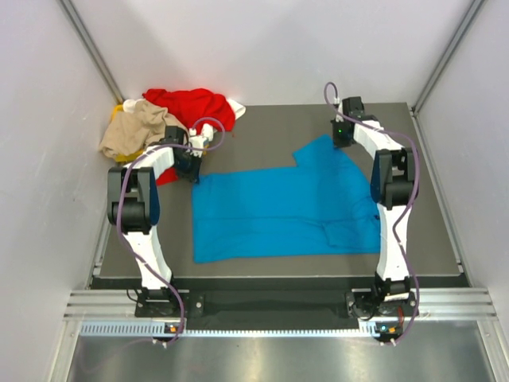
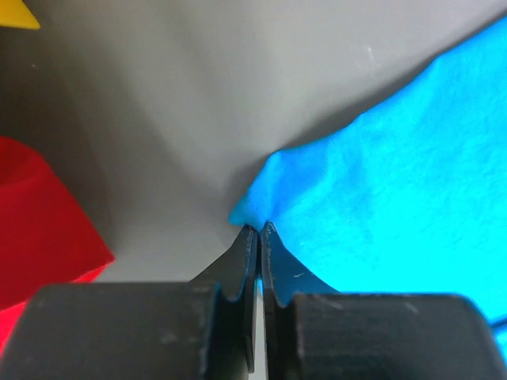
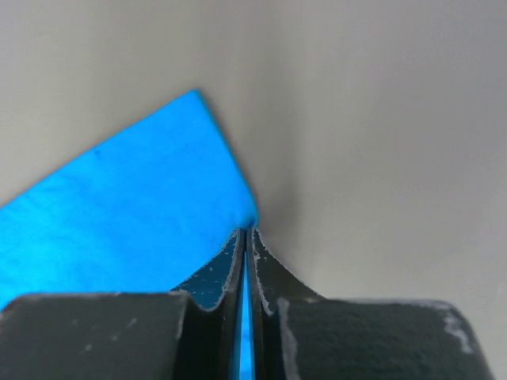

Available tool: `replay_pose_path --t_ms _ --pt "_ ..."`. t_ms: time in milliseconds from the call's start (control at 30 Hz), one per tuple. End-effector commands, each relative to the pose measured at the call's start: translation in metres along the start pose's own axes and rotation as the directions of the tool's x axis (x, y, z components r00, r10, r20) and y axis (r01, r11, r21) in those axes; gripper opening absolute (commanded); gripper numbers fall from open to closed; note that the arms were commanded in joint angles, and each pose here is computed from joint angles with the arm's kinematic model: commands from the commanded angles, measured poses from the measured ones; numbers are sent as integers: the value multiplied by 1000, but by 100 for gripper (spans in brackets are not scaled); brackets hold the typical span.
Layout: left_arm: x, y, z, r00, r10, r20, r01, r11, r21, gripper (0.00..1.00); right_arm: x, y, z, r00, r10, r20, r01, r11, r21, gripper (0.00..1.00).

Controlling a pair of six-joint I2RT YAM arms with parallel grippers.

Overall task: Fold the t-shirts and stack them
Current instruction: Fold the tshirt

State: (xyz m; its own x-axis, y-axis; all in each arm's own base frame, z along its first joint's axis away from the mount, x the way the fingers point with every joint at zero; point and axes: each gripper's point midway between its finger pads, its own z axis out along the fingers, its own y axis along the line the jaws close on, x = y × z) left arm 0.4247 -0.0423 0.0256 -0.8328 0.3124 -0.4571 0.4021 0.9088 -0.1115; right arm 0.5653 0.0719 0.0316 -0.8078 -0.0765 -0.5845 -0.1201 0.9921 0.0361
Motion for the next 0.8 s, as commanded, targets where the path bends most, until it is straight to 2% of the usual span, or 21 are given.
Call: replay_pose_path --t_ms 0,167,300,433,467,533,567,633,667,767 --pt "-3 -4 -3 1000 6 6 -6 999 32 0 12 15 -20 1000 17 -20 -19 997 -81 0" --pt "-14 -13 -17 995 53 84 -58 997 60 0 0 17 -60 998 48 44 -43 992 -116 0" --pt "-23 -22 -43 976 138 166 -149 987 54 0 -4 18 -100 992 60 111 -47 992 -119 0" --pt "-15 -26 -53 965 196 173 -207 977 48 0 7 19 -138 983 82 162 -63 991 -115 0" --pt "-10 -28 -54 965 206 165 -217 975 53 0 31 17 -135 989 94 119 -81 991 -104 0" --pt "-5 -31 -57 958 235 163 -247 967 62 0 40 10 -155 983 112 145 -102 992 -75 0" --pt "3 -34 -56 960 236 151 -249 966 75 0 67 8 -153 986 133 101 -127 990 -61 0" --pt "10 -39 -58 956 254 145 -269 958 94 0 78 0 -174 979 157 128 -154 987 -33 0" --pt "16 -41 -57 956 261 134 -275 956 104 0 105 -2 -172 981 177 85 -176 984 -22 0" --pt "28 -44 -61 944 306 120 -319 941 114 0 140 -12 -189 975 209 73 -211 977 22 0"
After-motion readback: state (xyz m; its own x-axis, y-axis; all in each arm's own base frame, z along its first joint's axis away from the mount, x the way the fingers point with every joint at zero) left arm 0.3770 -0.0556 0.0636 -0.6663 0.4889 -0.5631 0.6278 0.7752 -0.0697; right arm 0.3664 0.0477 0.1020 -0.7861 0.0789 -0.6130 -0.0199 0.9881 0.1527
